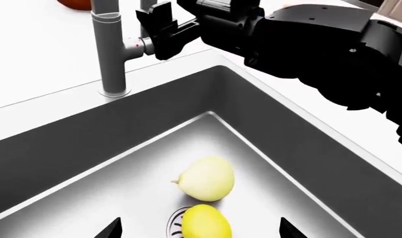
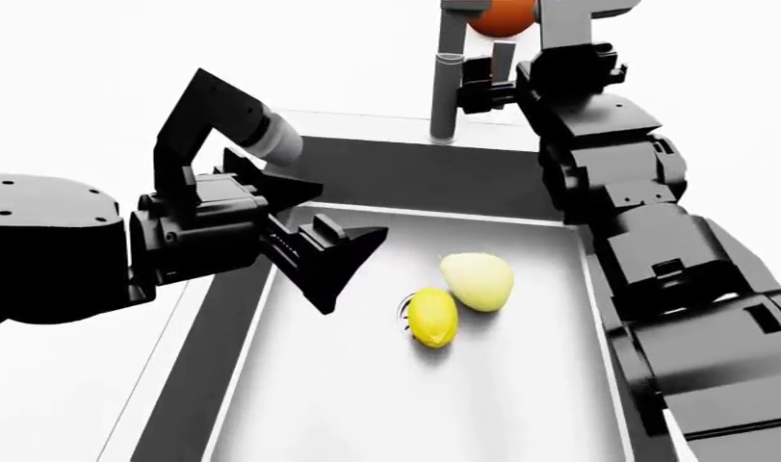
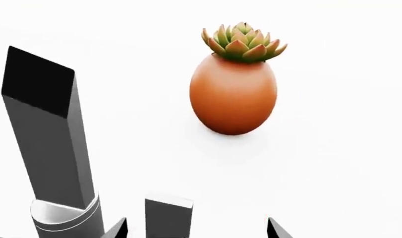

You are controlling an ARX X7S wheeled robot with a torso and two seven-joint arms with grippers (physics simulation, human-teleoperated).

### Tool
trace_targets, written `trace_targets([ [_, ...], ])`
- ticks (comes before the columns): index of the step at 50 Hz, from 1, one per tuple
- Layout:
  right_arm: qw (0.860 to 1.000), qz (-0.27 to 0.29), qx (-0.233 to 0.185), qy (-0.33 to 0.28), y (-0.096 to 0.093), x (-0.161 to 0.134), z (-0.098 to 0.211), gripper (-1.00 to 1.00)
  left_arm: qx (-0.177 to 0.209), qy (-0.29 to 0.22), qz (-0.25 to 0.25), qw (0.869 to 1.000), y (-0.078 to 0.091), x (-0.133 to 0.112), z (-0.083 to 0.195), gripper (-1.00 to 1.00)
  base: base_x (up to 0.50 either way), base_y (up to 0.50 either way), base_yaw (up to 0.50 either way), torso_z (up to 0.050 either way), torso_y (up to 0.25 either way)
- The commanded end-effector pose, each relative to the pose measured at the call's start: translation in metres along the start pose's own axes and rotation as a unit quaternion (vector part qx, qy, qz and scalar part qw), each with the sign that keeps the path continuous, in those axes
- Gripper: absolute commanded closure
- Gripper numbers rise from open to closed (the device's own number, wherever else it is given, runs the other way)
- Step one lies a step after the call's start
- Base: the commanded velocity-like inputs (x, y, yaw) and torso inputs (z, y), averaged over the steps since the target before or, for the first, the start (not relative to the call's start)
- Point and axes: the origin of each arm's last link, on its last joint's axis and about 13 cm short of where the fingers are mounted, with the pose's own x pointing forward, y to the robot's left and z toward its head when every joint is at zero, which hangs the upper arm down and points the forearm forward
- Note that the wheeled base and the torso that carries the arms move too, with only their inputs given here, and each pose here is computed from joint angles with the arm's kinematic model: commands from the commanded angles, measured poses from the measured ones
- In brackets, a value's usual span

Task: Pick up the fruits and vegetables and place them in the sink. Turn on the sink faucet to wash them. Then turn the sink off and put them in the tray.

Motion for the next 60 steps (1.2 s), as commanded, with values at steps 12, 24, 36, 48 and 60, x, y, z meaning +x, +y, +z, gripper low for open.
trace_targets([
  [12, 0.995, -0.064, 0.011, 0.071, -0.010, -0.005, 0.012, -1.00, -0.002, -0.004, -0.006, 1.000, -0.001, -0.001, 0.000, -1.00, 0.00, 0.00, 0.00, 0.000, 0.000],
  [24, 0.989, -0.113, 0.064, 0.067, -0.021, -0.005, 0.013, -1.00, -0.002, -0.006, -0.004, 1.000, -0.002, -0.003, 0.000, -1.00, 0.00, 0.00, 0.00, 0.000, 0.000],
  [36, 0.987, -0.118, 0.087, 0.060, -0.025, -0.005, 0.010, -1.00, 0.000, -0.004, -0.003, 1.000, -0.002, -0.003, 0.001, -1.00, 0.00, 0.00, 0.00, 0.000, 0.000],
  [48, 0.987, -0.130, 0.093, -0.015, -0.043, -0.006, 0.036, -1.00, 0.001, 0.000, -0.004, 1.000, -0.003, -0.002, 0.000, -1.00, 0.00, 0.00, 0.00, 0.000, 0.000],
  [60, 0.987, -0.127, 0.099, -0.021, -0.052, -0.008, 0.032, -1.00, 0.003, 0.001, -0.002, 1.000, -0.004, -0.002, 0.001, -1.00, 0.00, 0.00, 0.00, 0.000, 0.000],
])
